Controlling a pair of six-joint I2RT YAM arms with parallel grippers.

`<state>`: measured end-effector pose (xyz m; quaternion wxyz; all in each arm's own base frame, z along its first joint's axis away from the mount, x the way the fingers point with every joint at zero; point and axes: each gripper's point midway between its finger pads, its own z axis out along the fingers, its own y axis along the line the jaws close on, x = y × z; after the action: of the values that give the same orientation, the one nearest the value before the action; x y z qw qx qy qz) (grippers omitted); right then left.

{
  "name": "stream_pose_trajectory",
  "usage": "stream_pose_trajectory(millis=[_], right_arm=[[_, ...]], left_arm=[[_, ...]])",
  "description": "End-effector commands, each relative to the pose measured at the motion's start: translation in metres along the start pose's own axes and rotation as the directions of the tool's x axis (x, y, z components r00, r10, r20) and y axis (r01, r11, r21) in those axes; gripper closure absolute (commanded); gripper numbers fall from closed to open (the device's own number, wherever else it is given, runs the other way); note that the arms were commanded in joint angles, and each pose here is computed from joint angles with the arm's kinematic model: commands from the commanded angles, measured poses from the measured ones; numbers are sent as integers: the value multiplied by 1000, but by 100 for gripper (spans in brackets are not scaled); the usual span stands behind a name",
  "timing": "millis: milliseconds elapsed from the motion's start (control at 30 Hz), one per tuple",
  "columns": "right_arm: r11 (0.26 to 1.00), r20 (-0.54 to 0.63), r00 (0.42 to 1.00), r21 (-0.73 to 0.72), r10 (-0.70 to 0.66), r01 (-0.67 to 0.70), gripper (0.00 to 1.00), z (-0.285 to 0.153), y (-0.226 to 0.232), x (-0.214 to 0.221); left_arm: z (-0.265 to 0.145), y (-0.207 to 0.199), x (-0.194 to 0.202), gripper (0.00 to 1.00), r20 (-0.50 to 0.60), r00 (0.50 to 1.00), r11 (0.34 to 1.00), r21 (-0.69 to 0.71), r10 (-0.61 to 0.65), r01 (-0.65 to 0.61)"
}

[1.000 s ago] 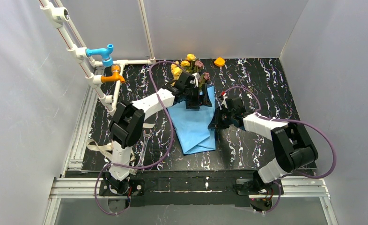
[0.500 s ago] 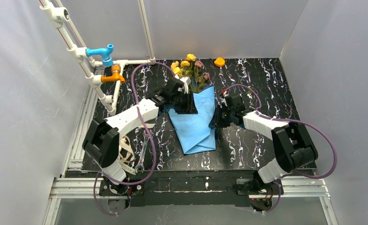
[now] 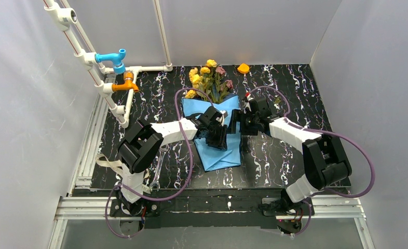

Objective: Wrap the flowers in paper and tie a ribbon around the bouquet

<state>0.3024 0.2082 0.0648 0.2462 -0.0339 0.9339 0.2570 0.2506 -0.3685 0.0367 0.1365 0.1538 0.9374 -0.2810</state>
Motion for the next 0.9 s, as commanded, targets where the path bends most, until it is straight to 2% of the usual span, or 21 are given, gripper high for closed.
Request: stream_pose_trajectory(millis=[0, 100, 233, 433, 600, 767, 867], right_arm=[[999, 61, 997, -4, -37, 37, 4, -4, 6, -38], [999, 78, 996, 6, -33, 32, 2, -3, 1, -53], [1000, 66, 998, 18, -11, 9, 4, 8, -16, -61], [993, 44, 999, -116, 29, -23, 9, 28, -14, -68], [987, 26, 999, -155, 37, -32, 11, 42, -12, -69], [983, 21, 997, -175, 68, -64, 31, 50, -18, -72], [977, 32, 996, -195, 88, -80, 39, 53, -22, -78]], left_arm=[[1, -1, -1, 70, 8, 1000, 1000, 14, 19, -20], [2, -1, 0, 71, 2, 1000, 1000, 16, 25, -25], [2, -1, 1, 71, 0, 1000, 1000, 15, 27, -27], [4, -1, 2, 73, -12, 1000, 1000, 18, 24, -24], [4, -2, 2, 74, -17, 999, 999, 20, 28, -27], [4, -2, 3, 75, -29, 999, 999, 22, 29, -29], [3, -2, 4, 75, -37, 999, 999, 16, 34, -33]])
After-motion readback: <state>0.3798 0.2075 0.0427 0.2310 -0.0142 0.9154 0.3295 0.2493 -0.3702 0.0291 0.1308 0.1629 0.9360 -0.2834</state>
